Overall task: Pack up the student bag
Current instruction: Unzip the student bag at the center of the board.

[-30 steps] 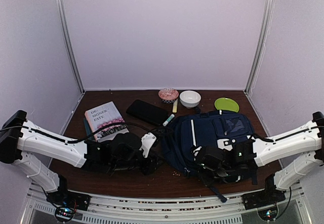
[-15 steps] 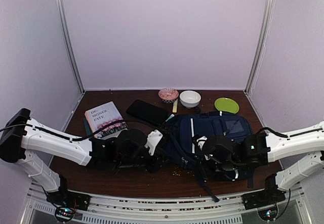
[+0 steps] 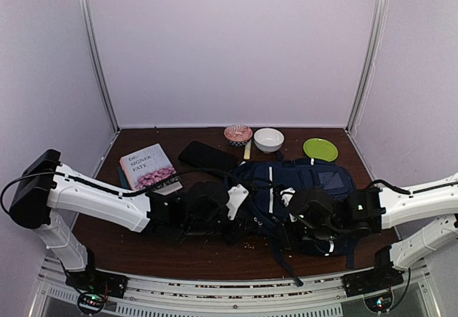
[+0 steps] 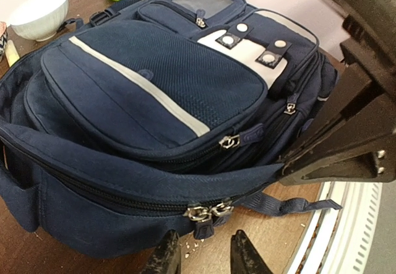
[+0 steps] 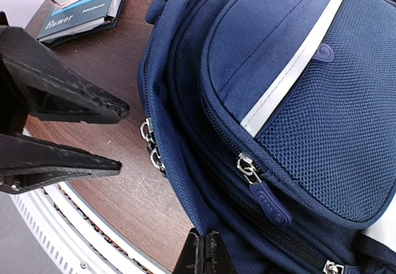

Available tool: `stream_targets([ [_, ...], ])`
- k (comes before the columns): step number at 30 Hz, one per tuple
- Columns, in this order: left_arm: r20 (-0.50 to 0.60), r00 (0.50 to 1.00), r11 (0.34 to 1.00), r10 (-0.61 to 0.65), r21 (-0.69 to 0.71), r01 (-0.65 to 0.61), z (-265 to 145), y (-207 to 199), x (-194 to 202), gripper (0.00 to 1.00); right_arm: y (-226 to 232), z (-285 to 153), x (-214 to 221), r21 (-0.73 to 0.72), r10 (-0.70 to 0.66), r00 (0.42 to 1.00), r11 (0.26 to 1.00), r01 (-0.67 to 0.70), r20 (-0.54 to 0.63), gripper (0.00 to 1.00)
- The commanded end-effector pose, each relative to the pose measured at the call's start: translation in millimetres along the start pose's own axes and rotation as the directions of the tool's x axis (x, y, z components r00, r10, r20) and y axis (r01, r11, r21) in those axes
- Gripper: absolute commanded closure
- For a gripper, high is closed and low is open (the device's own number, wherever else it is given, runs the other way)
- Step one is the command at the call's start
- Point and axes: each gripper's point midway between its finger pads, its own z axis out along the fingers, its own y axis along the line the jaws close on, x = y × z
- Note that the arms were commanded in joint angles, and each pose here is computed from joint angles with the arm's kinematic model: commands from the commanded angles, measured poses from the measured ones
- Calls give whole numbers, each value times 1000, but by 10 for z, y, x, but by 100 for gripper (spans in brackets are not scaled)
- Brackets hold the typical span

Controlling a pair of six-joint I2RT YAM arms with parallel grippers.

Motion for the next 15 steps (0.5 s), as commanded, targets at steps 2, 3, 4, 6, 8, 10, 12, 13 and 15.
stream_targets([
  [2,-12,1000,1000,6,-31,-6,43,15,-8,51,355,-245,-495,-148,103,984,986,-82,143,100],
  [3,-14,1000,999,4,-41,-5,46,32,-3,51,371,-250,-500,-155,105,984,984,-83,142,100],
  [4,-17,1000,999,4,-51,-5,48,48,3,51,382,-254,-512,-159,108,984,984,-85,144,100],
  [6,-26,1000,997,5,-73,-7,55,78,22,51,391,-255,-521,-162,112,983,983,-89,144,100],
  [8,-32,999,996,3,-94,-6,62,107,28,51,410,-265,-538,-168,114,983,982,-89,146,100],
  [10,-37,999,994,3,-109,-7,73,129,41,51,435,-265,-548,-176,116,983,980,-90,143,100],
  [12,-38,999,991,-1,-132,-4,70,162,41,50,456,-260,-560,-180,114,983,980,-88,143,100],
  [13,-36,999,990,0,-142,-5,64,177,32,50,470,-260,-566,-184,114,983,979,-87,142,100],
  [15,-34,999,987,-4,-159,-2,56,206,21,50,482,-245,-563,-184,110,984,979,-84,137,100],
])
